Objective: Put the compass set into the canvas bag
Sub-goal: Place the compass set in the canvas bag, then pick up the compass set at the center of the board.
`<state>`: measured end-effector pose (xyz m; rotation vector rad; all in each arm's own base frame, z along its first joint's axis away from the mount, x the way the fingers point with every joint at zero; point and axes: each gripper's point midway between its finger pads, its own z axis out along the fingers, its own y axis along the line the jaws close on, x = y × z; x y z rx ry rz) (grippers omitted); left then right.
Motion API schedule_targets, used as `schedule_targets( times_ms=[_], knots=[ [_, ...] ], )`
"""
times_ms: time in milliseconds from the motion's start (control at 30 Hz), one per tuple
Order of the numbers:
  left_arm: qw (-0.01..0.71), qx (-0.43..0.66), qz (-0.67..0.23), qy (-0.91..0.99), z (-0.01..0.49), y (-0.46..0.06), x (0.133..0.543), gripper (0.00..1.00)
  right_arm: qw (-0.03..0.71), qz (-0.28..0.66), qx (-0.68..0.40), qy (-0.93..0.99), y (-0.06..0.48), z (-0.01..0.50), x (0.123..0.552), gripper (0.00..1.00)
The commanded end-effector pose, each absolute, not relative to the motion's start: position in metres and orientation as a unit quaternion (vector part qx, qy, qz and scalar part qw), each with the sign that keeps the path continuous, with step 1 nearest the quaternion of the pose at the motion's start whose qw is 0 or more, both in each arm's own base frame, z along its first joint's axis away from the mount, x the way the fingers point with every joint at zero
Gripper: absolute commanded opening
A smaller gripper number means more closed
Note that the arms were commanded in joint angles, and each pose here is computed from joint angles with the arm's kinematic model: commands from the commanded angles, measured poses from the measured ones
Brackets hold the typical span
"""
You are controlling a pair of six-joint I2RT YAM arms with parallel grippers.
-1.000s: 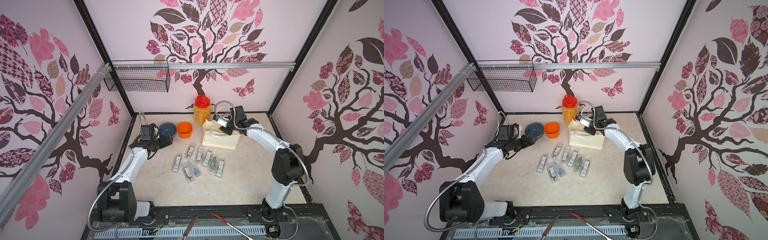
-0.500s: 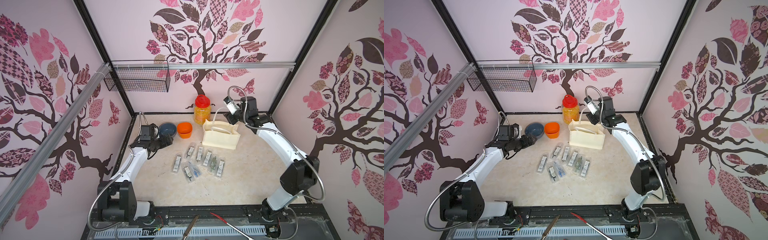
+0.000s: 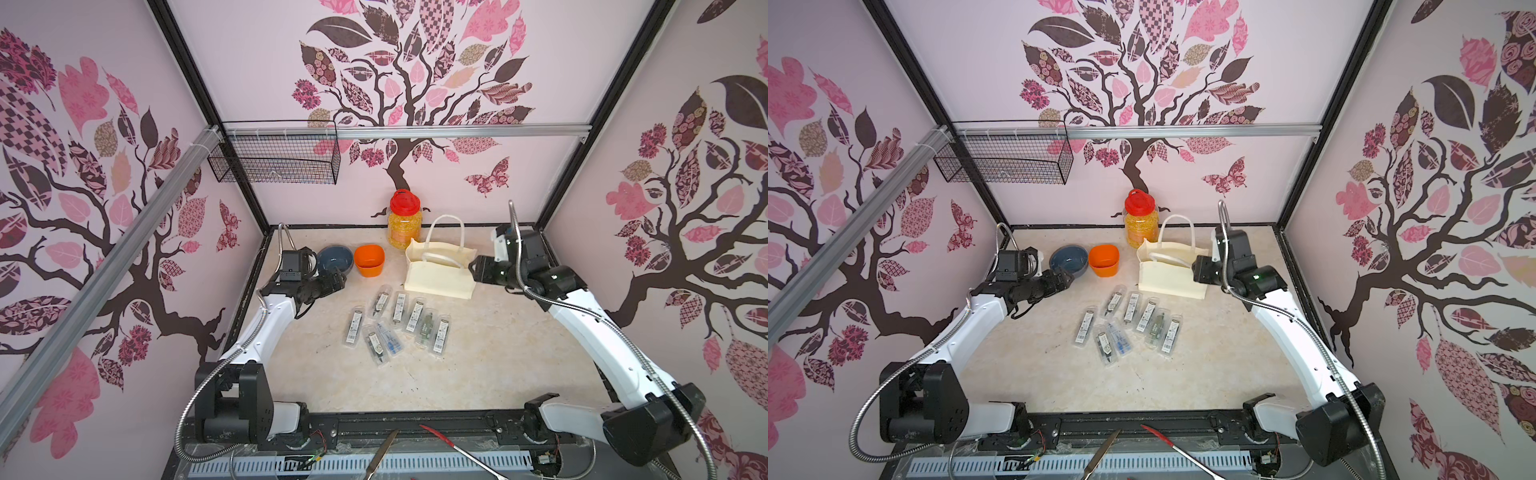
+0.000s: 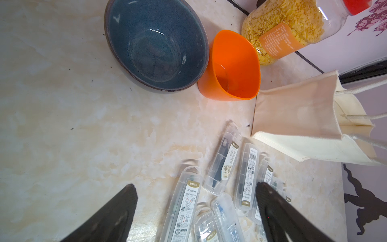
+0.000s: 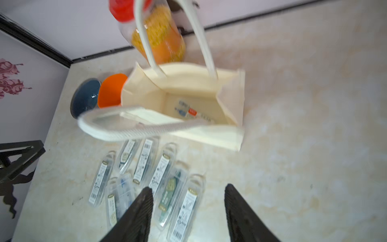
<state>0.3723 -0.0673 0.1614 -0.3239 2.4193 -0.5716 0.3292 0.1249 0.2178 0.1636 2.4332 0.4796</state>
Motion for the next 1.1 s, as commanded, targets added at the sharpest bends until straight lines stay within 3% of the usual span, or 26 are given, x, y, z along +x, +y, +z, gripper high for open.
schedule_targets(
  times_ms=[0, 467, 1067],
  knots=[
    [0.329, -0.122, -0.213, 0.912, 0.175, -0.066, 0.376, 0.93, 0.225, 0.233, 0.151, 0.934, 0.133, 0.171, 0.294, 0.6],
    [0.326, -0.129, -0.201, 0.915, 0.171, -0.061, 0.374, 0.93, 0.07, 0.204, 0.124, 0.969, 0.171, 0.075, 0.275, 0.7],
    [0.324, -0.134, -0.19, 0.917, 0.168, -0.056, 0.373, 0.93, 0.008, 0.14, 0.085, 0.987, 0.189, 0.041, 0.277, 0.75]
  ],
)
